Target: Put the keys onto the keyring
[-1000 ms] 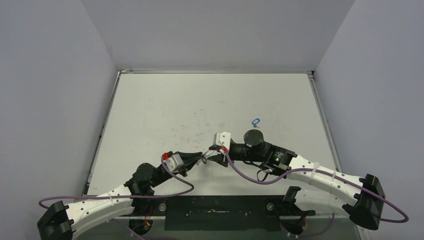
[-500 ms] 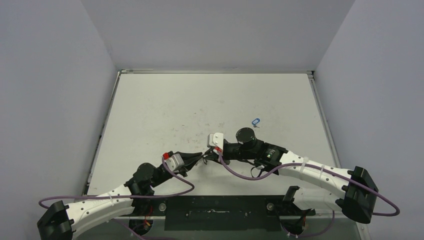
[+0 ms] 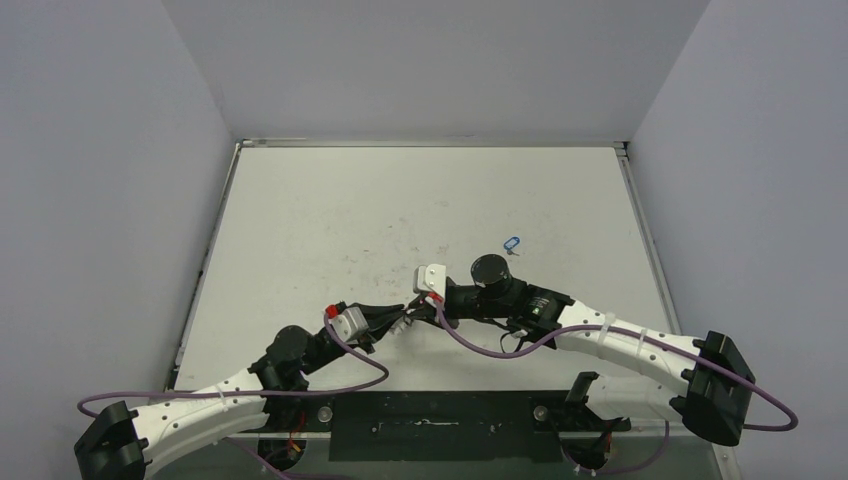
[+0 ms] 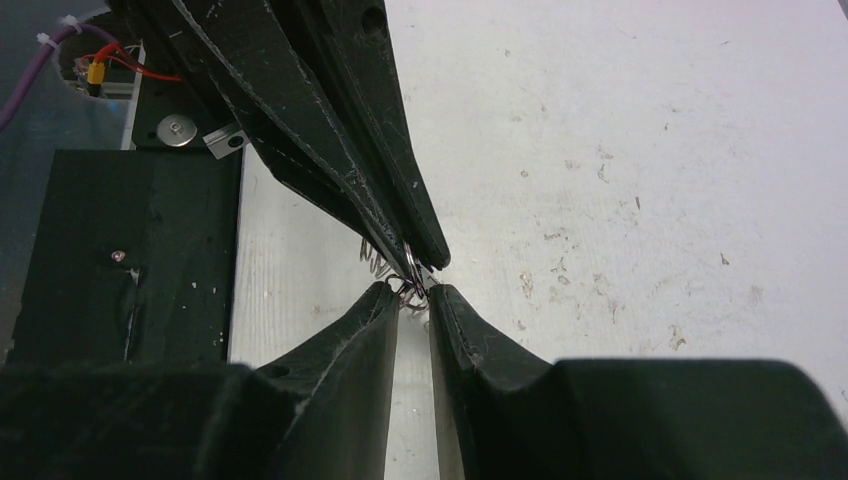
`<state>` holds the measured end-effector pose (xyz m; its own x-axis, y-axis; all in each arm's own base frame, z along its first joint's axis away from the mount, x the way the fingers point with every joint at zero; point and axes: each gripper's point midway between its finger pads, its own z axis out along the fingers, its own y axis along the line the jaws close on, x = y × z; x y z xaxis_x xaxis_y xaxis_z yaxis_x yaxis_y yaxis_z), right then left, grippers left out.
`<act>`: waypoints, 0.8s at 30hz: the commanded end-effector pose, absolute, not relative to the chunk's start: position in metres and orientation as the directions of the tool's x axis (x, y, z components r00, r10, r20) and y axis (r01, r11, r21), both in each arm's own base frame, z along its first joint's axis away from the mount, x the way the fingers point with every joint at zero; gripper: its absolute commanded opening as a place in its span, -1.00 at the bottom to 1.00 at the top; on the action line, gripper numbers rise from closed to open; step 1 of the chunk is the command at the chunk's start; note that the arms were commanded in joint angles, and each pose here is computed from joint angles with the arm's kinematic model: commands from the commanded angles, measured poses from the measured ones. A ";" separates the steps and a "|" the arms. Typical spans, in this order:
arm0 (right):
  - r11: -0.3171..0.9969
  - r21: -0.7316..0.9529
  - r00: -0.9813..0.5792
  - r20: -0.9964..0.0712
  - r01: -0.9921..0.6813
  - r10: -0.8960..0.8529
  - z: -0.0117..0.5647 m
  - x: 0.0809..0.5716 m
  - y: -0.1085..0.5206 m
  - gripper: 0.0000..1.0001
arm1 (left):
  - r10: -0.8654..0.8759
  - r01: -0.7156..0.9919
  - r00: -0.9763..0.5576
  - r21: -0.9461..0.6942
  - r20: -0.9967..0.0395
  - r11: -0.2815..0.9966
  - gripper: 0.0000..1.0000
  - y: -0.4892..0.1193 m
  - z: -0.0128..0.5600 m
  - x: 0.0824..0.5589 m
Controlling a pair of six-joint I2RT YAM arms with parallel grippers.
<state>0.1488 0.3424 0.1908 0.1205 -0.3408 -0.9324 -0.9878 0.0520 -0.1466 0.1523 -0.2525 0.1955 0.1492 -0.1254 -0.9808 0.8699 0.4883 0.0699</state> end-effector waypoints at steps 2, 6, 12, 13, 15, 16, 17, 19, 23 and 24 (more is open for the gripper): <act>0.039 -0.191 0.178 -0.958 -0.981 -0.226 0.229 0.151 0.359 -0.59 | -0.240 0.886 0.196 0.067 -0.951 0.460 -1.00 -0.255 0.233 0.145; 0.072 -0.192 0.172 -0.960 -0.979 -0.219 0.232 0.156 0.358 -0.60 | -0.239 0.888 0.194 0.066 -0.952 0.456 -1.00 -0.256 0.232 0.144; 0.087 -0.190 0.168 -0.964 -0.978 -0.206 0.235 0.156 0.358 -0.47 | -0.236 0.887 0.192 0.066 -0.952 0.456 -1.00 -0.256 0.233 0.144; 0.091 -0.192 0.171 -0.964 -0.977 -0.201 0.236 0.157 0.357 -0.45 | -0.235 0.887 0.193 0.067 -0.953 0.458 -1.00 -0.255 0.232 0.145; 0.095 -0.199 0.179 -0.966 -0.975 -0.188 0.240 0.156 0.355 -0.43 | -0.233 0.885 0.194 0.068 -0.953 0.460 -1.00 -0.255 0.232 0.145; 0.099 -0.202 0.182 -0.966 -0.974 -0.182 0.241 0.156 0.355 -0.43 | -0.233 0.886 0.194 0.068 -0.953 0.460 -1.00 -0.255 0.232 0.145; 0.103 -0.205 0.184 -0.966 -0.973 -0.179 0.243 0.156 0.354 -0.44 | -0.233 0.885 0.194 0.068 -0.953 0.460 -1.00 -0.255 0.232 0.145; 0.104 -0.204 0.183 -0.966 -0.973 -0.181 0.241 0.157 0.355 -0.48 | -0.234 0.886 0.195 0.068 -0.952 0.459 -1.00 -0.255 0.233 0.145; 0.097 -0.194 0.173 -0.966 -0.976 -0.192 0.237 0.158 0.358 -0.67 | -0.235 0.886 0.193 0.067 -0.953 0.459 -1.00 -0.255 0.233 0.145; 0.093 -0.192 0.172 -0.966 -0.977 -0.194 0.236 0.158 0.358 -0.70 | -0.234 0.886 0.193 0.067 -0.953 0.459 -1.00 -0.255 0.232 0.145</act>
<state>0.1522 0.3485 0.2043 0.1119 -0.2891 -0.9507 -0.9869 0.0797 -0.1404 0.1523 -0.2523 0.1980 0.1517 -0.1351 -0.9791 0.8702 0.4880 0.0675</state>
